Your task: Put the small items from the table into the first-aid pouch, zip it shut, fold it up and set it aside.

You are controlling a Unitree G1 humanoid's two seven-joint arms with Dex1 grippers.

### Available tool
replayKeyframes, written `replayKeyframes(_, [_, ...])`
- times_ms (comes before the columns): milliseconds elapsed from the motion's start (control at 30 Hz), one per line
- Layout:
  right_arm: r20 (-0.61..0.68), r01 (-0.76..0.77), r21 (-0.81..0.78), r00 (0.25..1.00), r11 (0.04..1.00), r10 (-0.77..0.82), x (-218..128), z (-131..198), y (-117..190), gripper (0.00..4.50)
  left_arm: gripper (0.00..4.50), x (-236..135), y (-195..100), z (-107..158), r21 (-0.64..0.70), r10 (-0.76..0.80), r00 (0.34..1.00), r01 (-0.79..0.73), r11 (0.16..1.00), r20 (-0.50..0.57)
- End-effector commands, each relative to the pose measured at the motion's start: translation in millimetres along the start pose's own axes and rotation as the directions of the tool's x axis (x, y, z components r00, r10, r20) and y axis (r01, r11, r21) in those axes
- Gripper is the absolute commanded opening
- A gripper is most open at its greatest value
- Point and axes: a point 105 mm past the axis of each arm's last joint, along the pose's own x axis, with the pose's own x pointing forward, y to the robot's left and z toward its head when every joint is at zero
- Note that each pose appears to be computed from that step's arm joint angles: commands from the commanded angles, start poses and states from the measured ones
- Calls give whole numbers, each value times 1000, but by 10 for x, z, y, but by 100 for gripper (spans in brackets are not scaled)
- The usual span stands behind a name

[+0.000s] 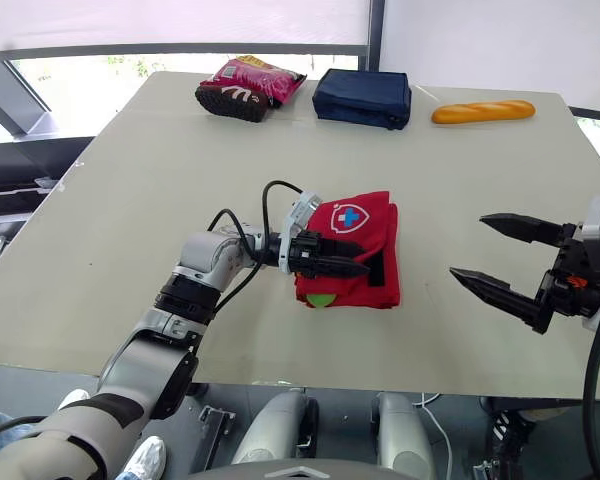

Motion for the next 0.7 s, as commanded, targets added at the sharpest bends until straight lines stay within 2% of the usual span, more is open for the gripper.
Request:
replayKeyframes(33, [6, 14, -53, 1000, 999, -14, -37, 93, 6, 450, 445, -13, -17, 16, 17, 2, 1000, -2, 1000, -5])
replayKeyframes(167, [-25, 7, -60, 1000, 998, -8, -24, 40, -6, 450, 445, -27, -53, 21, 22, -16, 1000, 15, 1000, 5])
replayKeyframes(600, [-15, 3, -78, 1000, 997, -4, 25, 61, -13, 450, 445, 60, -54, -74, 14, 1, 1000, -1, 1000, -6])
replayKeyframes(700, [-14, 4, -79, 1000, 997, -5, 23, 64, -10, 450, 445, 89, -48, -7, -14, 0, 999, 0, 1000, 47])
